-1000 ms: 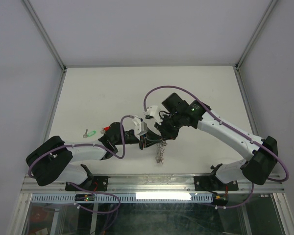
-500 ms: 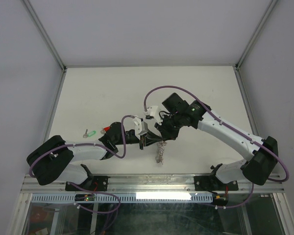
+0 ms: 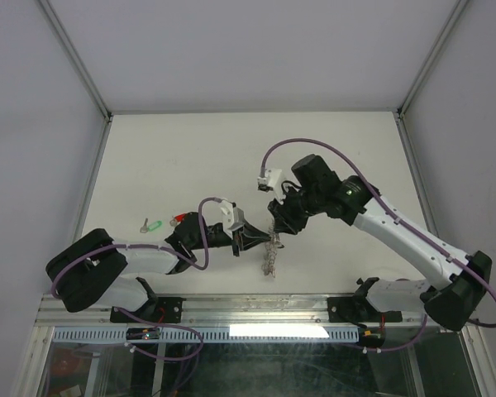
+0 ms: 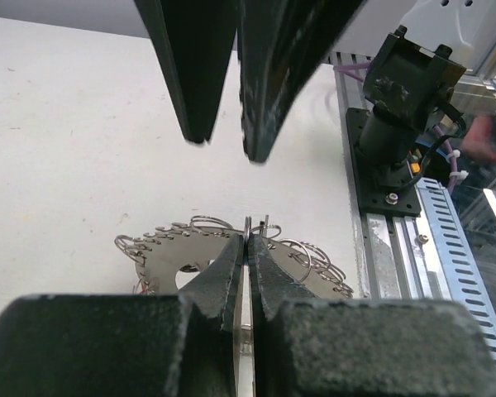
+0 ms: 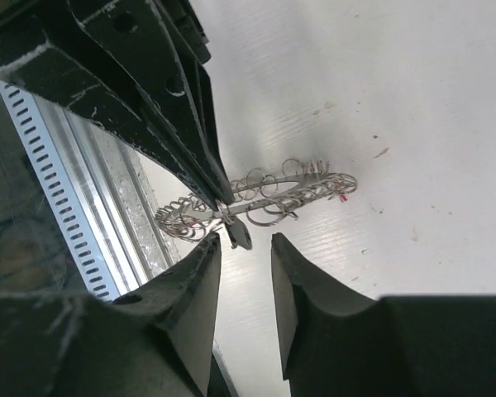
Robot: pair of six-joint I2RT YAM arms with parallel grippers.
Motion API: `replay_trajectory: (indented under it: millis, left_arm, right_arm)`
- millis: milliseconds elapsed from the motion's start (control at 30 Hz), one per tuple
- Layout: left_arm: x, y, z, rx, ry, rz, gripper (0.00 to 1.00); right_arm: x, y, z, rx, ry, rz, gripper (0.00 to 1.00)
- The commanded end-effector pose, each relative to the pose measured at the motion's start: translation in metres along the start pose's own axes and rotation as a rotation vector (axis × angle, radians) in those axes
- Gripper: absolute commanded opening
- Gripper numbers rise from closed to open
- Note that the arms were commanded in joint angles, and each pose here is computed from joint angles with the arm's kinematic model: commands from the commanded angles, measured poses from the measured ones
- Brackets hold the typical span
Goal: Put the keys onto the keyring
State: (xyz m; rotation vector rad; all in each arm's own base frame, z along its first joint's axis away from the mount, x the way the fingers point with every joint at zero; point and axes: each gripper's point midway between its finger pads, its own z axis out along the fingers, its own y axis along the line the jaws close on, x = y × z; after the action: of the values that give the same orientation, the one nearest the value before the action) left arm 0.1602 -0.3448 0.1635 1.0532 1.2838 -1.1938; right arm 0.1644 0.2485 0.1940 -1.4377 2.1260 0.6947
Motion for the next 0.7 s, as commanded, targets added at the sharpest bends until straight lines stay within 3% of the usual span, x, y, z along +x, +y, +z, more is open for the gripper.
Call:
replay_trajectory:
  millis: [0,200,333,667]
  left_arm:
    - [-0.02,-0.003,-0.002,-0.002,-0.114,-0.01,0.0]
    - [-0.023,-0.003,-0.008,-0.013,-0.179,-0.053,0.0]
    - [-0.029,-0.002,-0.01,-0.014,-0.225,-0.07,0.0]
    - [-0.045,-0.003,-0.011,0.007,-0.313,-0.087,0.0]
  right_arm:
    - [-0.024,-0.005,-0.017,0.047,-0.187,0.063,0.35]
    - [-0.018,-0.024,-0.017,0.119,-0.316,0.292,0.42]
    - [-0.019,-0.016,-0.012,0.055,-0.412,0.432,0.47]
    - [-0.003,-0.007,-0.006,0.031,-0.484,0.607,0.46]
